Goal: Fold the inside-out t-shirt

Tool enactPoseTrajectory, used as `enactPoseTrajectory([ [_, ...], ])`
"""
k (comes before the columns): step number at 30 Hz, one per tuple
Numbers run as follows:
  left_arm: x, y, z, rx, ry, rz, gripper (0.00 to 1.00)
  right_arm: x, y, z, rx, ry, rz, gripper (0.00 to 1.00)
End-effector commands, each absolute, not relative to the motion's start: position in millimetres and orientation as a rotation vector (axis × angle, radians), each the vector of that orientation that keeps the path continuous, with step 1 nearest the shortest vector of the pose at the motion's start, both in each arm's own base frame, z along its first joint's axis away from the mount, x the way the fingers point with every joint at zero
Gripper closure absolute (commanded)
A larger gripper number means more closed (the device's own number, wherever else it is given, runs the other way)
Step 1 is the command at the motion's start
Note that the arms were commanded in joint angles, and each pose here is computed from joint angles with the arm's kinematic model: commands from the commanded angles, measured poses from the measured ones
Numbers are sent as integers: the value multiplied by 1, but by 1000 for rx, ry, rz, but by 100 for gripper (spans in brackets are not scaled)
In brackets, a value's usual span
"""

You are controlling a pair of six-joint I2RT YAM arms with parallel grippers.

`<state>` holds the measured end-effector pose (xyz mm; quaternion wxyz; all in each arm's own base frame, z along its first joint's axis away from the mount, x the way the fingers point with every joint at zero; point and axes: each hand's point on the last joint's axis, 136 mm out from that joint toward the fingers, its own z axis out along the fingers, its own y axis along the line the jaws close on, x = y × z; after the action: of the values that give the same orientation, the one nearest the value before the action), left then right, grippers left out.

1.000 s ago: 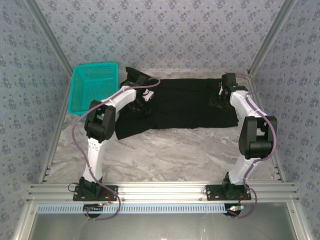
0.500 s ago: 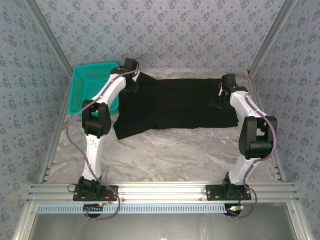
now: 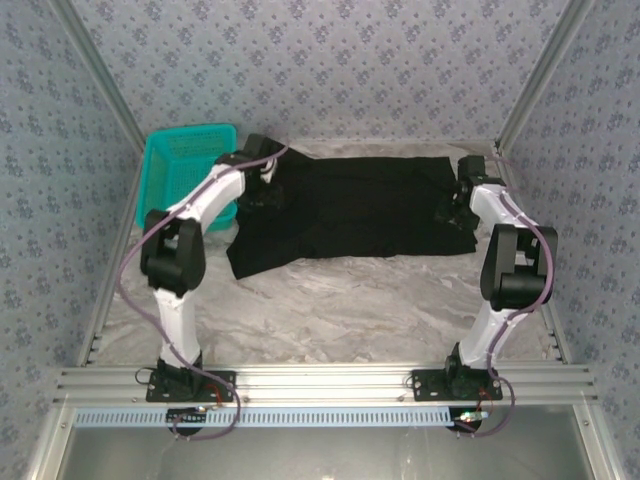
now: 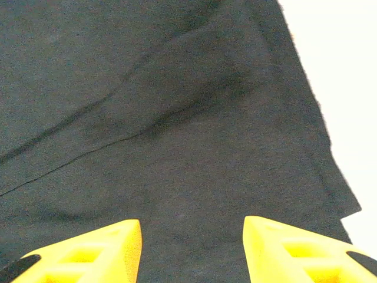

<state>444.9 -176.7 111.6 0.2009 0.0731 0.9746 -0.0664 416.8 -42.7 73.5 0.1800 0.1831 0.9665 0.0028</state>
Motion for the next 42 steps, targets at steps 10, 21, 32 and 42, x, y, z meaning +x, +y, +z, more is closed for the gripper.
enactPoseTrajectory([
  [10, 367, -178, 50, 95, 2801, -349, 51, 402, -64, 30, 534, 2897, -195, 48],
  [21, 304, -148, 10, 87, 2963, -251, 51, 332, -110, 10, 515, 3112, -678, 53],
  [32, 185, -145, -1, 106, 3111, -231, 51, 264, -118, 37, 467, 3105, -1087, 52],
  [42, 292, -182, 94, 133, 2742, -470, 46, 322, -60, 94, 468, 2837, -519, 48],
])
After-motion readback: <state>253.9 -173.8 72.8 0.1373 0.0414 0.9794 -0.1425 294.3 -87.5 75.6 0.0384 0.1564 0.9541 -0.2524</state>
